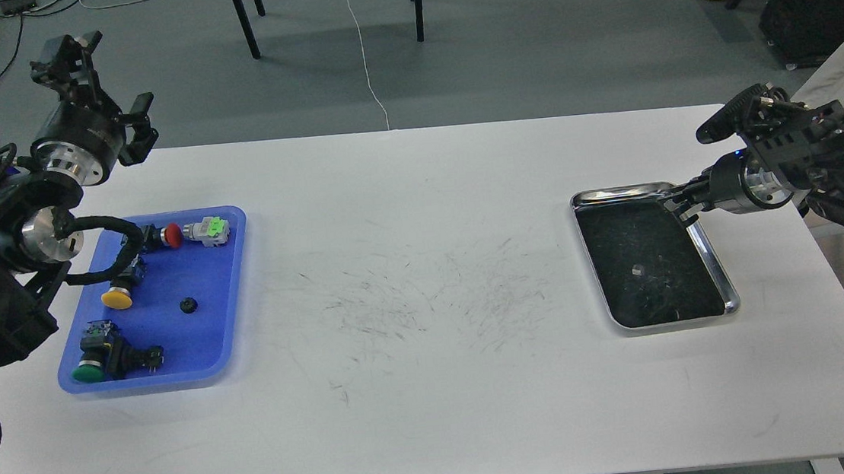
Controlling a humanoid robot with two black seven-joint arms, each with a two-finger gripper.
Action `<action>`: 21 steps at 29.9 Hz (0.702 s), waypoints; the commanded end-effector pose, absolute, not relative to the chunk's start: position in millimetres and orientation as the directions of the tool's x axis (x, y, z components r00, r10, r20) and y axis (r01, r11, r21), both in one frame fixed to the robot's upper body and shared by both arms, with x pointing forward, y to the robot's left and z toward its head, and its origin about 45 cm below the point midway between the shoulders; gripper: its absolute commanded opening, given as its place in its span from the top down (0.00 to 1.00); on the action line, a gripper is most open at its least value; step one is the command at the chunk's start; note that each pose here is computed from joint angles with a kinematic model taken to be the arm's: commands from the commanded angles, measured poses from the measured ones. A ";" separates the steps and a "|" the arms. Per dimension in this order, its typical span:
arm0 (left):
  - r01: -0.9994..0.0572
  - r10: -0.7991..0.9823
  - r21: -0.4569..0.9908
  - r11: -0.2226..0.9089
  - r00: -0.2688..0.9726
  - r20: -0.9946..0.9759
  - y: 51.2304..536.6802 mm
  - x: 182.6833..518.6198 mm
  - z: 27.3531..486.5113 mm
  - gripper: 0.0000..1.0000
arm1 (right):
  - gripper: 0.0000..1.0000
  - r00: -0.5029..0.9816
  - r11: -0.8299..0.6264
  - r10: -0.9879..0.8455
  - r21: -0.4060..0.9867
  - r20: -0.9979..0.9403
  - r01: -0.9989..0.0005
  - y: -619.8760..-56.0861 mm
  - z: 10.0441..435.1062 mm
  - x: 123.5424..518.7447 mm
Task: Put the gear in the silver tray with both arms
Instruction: 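Lift the gear and move it over the silver tray, then lower the gear into the silver tray and open the right gripper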
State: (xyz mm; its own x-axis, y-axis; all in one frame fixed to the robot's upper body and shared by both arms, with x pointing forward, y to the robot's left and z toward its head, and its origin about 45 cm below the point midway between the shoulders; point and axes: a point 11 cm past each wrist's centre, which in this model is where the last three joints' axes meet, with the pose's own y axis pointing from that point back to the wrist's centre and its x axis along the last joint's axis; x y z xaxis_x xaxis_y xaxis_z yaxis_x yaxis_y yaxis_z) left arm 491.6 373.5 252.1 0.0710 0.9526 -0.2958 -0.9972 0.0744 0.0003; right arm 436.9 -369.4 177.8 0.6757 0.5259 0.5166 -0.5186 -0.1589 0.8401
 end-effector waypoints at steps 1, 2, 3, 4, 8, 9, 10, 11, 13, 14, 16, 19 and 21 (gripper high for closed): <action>-0.997 0.952 -0.001 0.073 0.070 -0.298 374.0 491.6 252.2 0.02 | 0.99 0.665 -0.178 0.535 0.839 0.521 -0.515 -356.1 168.1 438.2; -0.997 0.952 -0.001 0.073 0.070 -0.298 374.0 491.6 252.2 0.02 | 0.99 0.663 -0.181 0.537 0.839 0.521 -0.513 -353.7 167.4 438.4; -0.998 0.953 0.001 0.070 0.067 -0.297 374.8 491.2 251.3 0.02 | 0.99 0.662 -0.184 0.539 0.839 0.521 -0.512 -352.1 166.9 438.5; -0.998 0.953 0.001 0.069 0.066 -0.296 375.6 491.1 251.6 0.02 | 0.99 0.661 -0.185 0.539 0.839 0.522 -0.511 -351.4 166.1 438.2; -0.998 0.953 0.000 0.067 0.064 -0.295 376.2 491.0 251.6 0.02 | 0.99 0.649 -0.204 0.543 0.834 0.532 -0.513 -344.2 164.6 439.0; -0.998 0.953 0.000 0.067 0.064 -0.295 376.2 491.0 251.6 0.02 | 0.99 0.647 -0.206 0.545 0.834 0.533 -0.512 -342.1 164.2 439.4; -0.998 0.954 -0.001 0.066 0.063 -0.294 377.0 490.9 251.9 0.02 | 0.99 0.647 -0.210 0.545 0.834 0.533 -0.510 -340.1 163.5 439.2; -0.998 0.954 -0.001 0.066 0.063 -0.294 377.0 490.9 251.9 0.02 | 0.98 0.648 -0.212 0.545 0.836 0.531 -0.507 -339.6 162.2 438.2; -0.998 0.954 -0.001 0.066 0.063 -0.294 377.0 490.9 251.9 0.02 | 0.98 0.653 -0.208 0.545 0.840 0.526 -0.502 -341.5 158.6 435.9; -0.998 0.954 0.000 0.063 0.061 -0.293 378.3 490.8 252.1 0.02 | 0.96 0.656 -0.208 0.544 0.842 0.523 -0.498 -342.0 156.6 434.5; -0.998 0.954 0.000 0.063 0.061 -0.293 378.3 490.8 252.1 0.02 | 0.90 0.659 -0.207 0.543 0.844 0.520 -0.495 -342.6 154.6 433.0; -0.998 0.954 0.000 0.063 0.061 -0.293 378.3 490.8 252.1 0.02 | 0.78 0.658 -0.211 0.543 0.843 0.522 -0.494 -341.3 155.4 433.3; -0.998 0.954 0.000 0.063 0.061 -0.293 378.3 490.8 252.1 0.02 | 0.72 0.654 -0.213 0.543 0.840 0.527 -0.499 -340.4 157.6 435.0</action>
